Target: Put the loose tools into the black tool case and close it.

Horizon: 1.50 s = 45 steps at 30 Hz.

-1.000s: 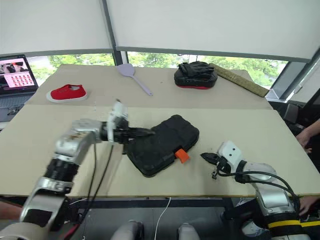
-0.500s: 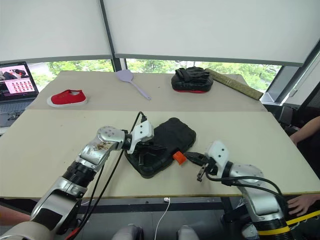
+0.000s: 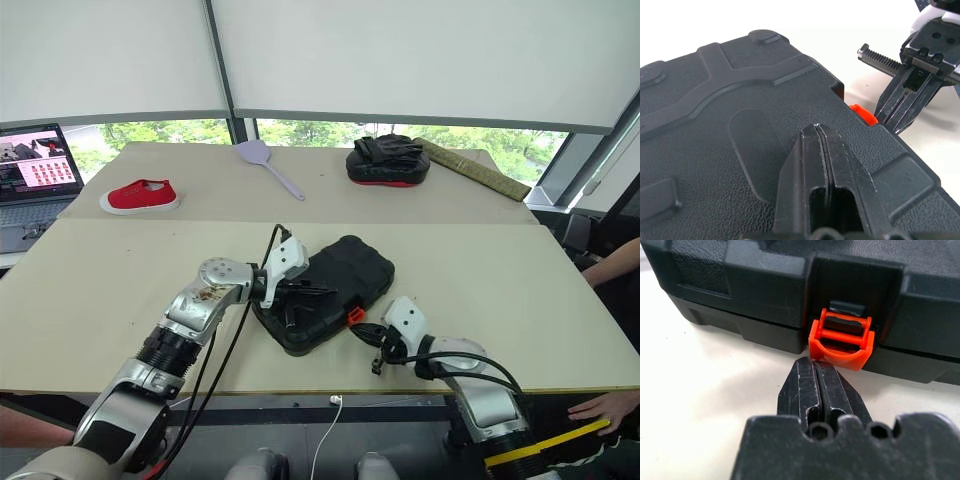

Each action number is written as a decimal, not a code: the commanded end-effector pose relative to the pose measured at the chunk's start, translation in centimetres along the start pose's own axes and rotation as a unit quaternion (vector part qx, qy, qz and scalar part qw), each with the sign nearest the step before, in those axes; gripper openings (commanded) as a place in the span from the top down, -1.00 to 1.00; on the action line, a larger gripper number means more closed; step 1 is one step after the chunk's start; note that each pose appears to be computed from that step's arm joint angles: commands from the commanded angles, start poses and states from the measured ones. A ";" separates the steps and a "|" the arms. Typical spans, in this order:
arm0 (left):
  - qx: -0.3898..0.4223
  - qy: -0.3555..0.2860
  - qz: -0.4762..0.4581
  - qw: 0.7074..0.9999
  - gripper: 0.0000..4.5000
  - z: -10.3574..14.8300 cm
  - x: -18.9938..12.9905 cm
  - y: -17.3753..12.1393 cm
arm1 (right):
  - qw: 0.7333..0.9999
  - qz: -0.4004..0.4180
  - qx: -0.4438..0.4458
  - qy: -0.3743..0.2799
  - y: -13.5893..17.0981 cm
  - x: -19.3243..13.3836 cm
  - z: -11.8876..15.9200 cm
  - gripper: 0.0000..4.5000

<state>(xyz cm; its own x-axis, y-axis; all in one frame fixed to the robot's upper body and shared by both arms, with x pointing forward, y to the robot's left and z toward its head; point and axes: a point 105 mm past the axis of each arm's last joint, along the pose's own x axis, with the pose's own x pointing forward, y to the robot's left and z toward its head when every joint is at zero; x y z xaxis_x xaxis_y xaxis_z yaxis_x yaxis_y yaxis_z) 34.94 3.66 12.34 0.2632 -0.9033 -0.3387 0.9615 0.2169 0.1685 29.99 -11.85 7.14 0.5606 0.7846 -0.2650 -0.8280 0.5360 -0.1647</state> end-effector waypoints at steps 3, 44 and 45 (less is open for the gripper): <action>-0.040 0.041 -0.005 0.998 0.98 -3.3 0.2 -0.9 | 0.999 -0.023 -0.020 -0.032 -1.0 0.2 1.7 1.00; -0.070 0.073 0.004 0.995 0.98 -5.3 -0.9 -1.6 | 1.000 -0.010 -0.015 -0.010 -2.3 -0.7 1.6 1.00; -0.068 0.072 0.004 0.995 0.98 -5.2 -0.9 -1.6 | 1.000 -0.010 -0.014 -0.020 -2.4 -0.1 2.0 1.00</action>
<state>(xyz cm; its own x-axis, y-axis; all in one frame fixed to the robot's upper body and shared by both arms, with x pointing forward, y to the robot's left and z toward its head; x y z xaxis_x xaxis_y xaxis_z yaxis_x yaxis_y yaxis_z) 34.27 5.14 11.74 0.2913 -0.8829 -0.3682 0.9556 0.2512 0.1539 31.25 -13.40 8.04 0.5737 0.7710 -0.2763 -0.8183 0.5543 -0.1525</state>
